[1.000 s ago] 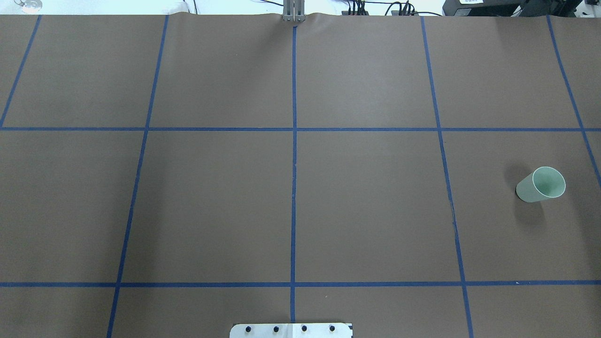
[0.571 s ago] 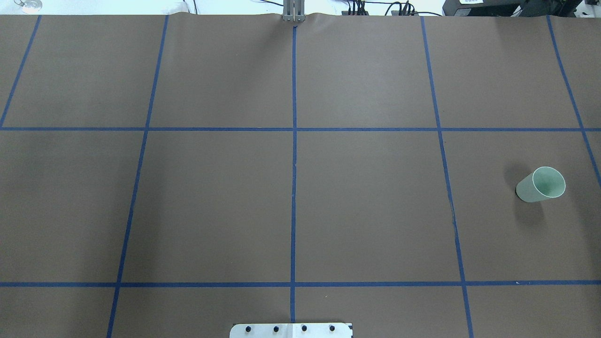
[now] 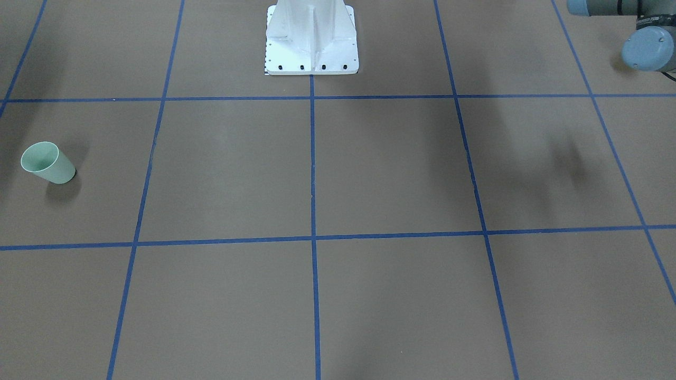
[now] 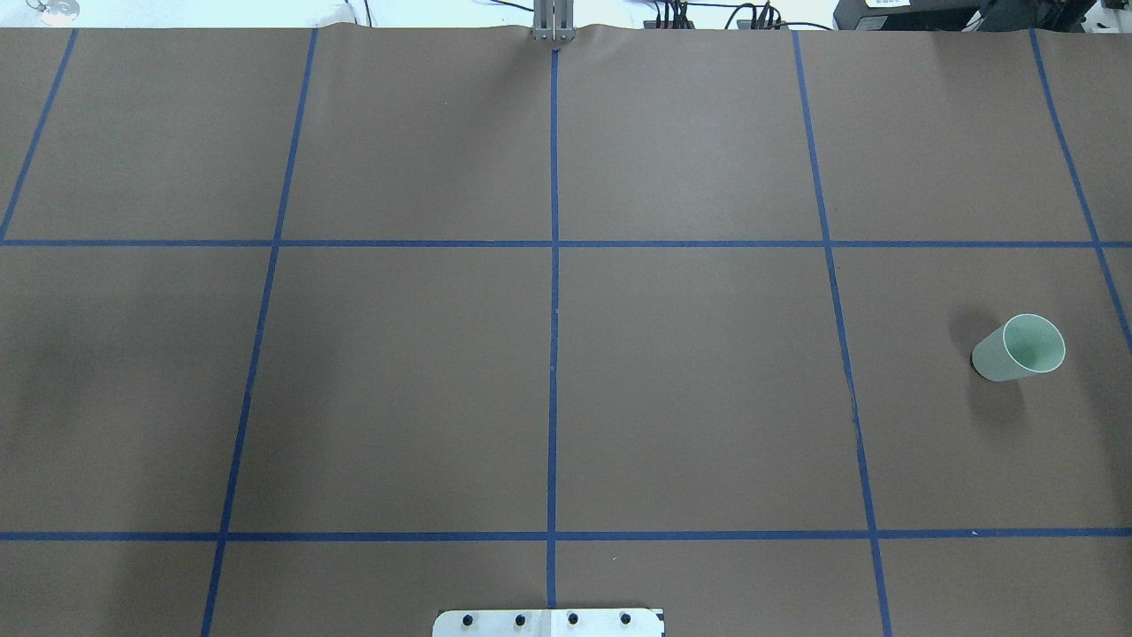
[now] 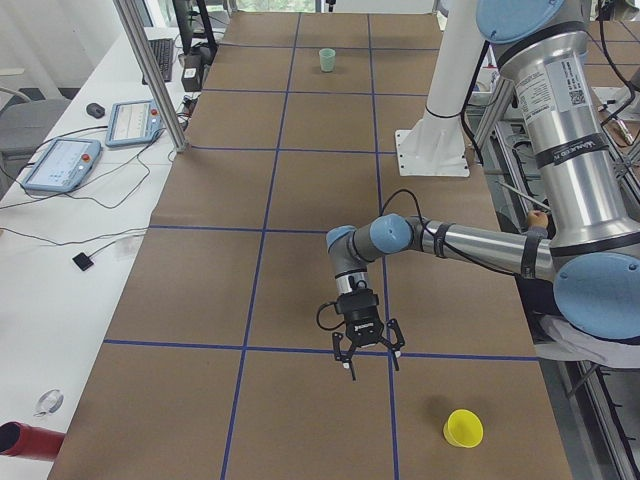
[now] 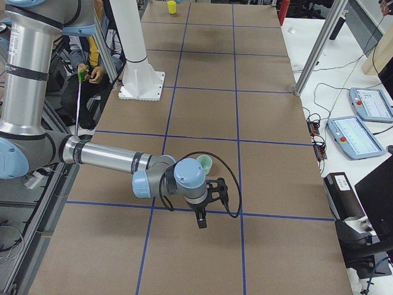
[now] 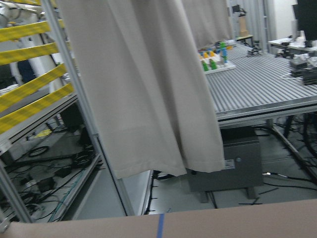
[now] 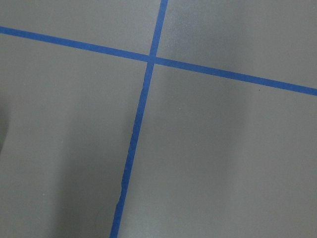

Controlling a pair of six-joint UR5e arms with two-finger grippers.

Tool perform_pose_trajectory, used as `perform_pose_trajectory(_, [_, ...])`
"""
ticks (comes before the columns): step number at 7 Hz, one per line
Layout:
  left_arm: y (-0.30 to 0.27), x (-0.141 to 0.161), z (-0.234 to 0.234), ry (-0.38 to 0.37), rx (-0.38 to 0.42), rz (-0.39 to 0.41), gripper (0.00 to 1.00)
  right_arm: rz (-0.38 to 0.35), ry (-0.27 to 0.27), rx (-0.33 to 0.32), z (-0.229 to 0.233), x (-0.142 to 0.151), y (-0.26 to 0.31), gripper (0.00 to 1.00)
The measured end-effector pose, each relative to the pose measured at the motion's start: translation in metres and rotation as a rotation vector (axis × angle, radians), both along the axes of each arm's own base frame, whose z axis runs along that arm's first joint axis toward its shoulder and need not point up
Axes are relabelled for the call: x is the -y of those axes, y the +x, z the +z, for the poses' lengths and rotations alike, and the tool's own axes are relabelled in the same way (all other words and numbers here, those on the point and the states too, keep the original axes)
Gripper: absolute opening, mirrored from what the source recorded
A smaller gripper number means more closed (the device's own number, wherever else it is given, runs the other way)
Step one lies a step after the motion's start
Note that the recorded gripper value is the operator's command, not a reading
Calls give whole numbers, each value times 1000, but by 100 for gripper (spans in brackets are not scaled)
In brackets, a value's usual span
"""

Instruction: Transfer and stack yellow cup on green cup

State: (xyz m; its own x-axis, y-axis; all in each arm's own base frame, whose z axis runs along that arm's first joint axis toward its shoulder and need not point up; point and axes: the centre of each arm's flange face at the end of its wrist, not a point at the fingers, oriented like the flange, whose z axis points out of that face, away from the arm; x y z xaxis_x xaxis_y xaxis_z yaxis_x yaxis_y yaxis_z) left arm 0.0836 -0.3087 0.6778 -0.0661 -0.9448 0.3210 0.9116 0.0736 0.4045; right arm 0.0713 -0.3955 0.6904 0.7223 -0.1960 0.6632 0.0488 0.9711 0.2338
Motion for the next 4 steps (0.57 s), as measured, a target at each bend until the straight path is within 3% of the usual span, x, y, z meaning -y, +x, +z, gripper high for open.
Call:
perform_pose_trajectory(2, [16,-23,20,-85,79,-184,100,-2,29,-1,-1,-2,0,100])
perform_pose_trajectory(4, [36,-28,55,-141,139,-305,100,-3,47,-1,-1,-4,0,100])
